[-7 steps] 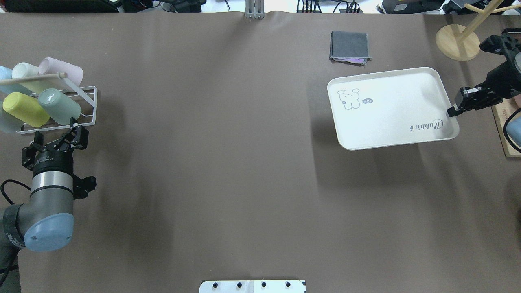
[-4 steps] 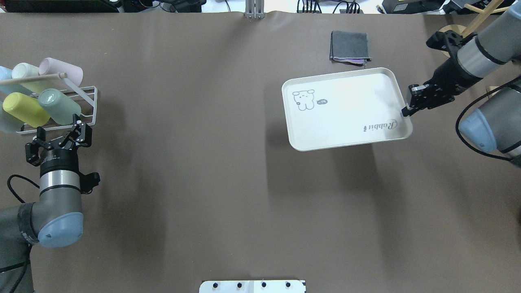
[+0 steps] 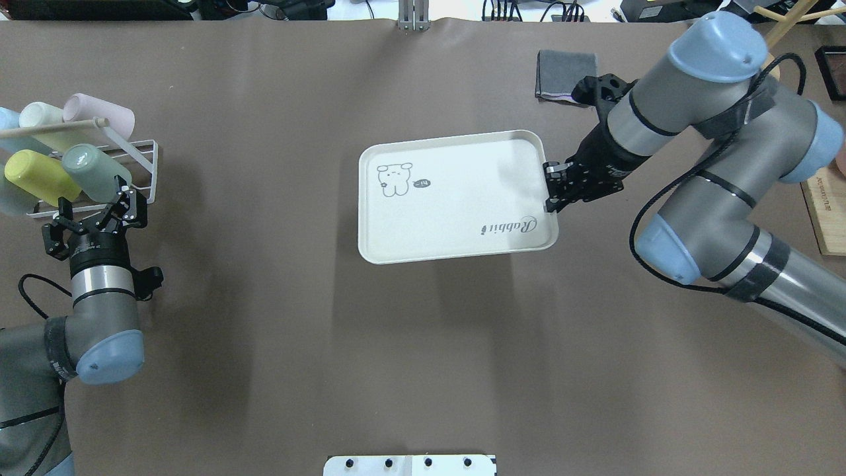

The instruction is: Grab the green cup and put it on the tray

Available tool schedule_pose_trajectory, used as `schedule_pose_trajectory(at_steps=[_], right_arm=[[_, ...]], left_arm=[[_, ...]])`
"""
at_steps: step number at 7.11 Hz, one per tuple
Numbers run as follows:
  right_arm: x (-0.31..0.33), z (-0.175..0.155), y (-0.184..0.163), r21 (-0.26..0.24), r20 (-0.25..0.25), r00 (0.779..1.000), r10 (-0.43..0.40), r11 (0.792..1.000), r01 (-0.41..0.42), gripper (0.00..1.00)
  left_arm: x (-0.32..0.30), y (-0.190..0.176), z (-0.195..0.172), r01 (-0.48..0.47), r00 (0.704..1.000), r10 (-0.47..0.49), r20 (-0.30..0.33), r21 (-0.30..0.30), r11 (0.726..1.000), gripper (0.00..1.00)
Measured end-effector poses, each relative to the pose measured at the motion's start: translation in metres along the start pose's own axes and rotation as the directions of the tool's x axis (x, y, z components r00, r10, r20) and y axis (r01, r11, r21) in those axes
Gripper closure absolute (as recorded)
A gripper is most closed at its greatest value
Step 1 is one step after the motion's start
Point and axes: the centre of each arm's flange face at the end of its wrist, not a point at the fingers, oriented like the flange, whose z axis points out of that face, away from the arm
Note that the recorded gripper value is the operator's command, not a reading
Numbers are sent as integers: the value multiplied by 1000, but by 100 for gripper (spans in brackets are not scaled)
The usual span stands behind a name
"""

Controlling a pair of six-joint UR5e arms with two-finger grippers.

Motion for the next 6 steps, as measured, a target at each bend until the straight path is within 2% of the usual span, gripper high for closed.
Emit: schedule_pose_trajectory(at_steps=[1,3,6], right_arm=[[-31,19,13,12,0,1000,-3,1000,3,100],[-80,60,47,52,23,999,44,998,-46,100],[-117,105,76,89,40,995,88,992,-92,100]], left_arm=[[0,-6,4,2,1000,-2,-5,-4,1000,1],[-1,-13,9,-5,1000,5,-13,-11,1000,2],[6,-13,23,-25,999,23,-35,-33,999,1]])
